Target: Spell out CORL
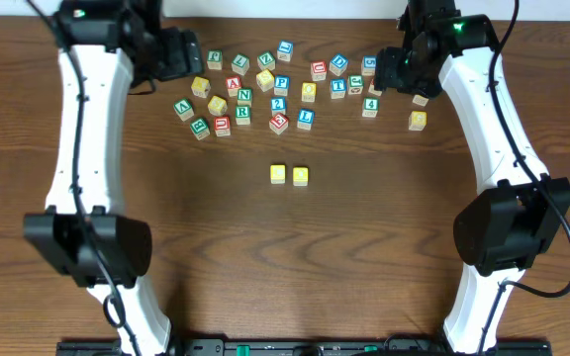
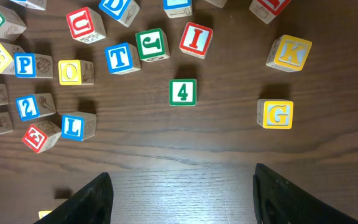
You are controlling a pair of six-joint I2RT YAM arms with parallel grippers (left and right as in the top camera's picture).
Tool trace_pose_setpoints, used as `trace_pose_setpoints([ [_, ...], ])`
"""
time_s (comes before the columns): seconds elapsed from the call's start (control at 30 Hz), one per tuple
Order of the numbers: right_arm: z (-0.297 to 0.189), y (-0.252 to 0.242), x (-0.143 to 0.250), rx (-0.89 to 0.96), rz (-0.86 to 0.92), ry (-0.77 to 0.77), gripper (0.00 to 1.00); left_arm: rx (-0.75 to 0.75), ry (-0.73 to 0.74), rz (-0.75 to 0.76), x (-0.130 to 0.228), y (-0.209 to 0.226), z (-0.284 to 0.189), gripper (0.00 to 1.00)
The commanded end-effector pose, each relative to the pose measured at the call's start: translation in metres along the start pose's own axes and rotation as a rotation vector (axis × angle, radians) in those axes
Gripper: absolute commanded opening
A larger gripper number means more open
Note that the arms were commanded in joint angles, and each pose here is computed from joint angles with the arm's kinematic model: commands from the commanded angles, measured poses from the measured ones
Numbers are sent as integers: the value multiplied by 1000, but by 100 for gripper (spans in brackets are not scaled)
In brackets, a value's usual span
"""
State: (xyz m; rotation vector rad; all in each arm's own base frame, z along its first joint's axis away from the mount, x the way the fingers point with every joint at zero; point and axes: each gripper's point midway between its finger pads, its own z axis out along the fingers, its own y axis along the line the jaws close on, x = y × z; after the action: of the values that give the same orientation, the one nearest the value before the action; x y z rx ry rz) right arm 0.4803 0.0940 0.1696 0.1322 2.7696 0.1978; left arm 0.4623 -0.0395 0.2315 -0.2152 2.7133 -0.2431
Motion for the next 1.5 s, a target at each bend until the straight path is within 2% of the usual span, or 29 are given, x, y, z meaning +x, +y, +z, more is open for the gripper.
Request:
trace_pose_setpoints([
  [0.0, -14, 5, -3, -15, -17, -26, 67, -4, 45, -12, 8, -10, 18, 94],
  [0.6, -14, 11, -9, -27, 27, -51, 67, 30, 58, 27, 15, -60, 52, 94],
  [1.47, -5, 31, -1, -40, -4, -31, 67, 34, 55, 30, 15, -64, 54, 94],
])
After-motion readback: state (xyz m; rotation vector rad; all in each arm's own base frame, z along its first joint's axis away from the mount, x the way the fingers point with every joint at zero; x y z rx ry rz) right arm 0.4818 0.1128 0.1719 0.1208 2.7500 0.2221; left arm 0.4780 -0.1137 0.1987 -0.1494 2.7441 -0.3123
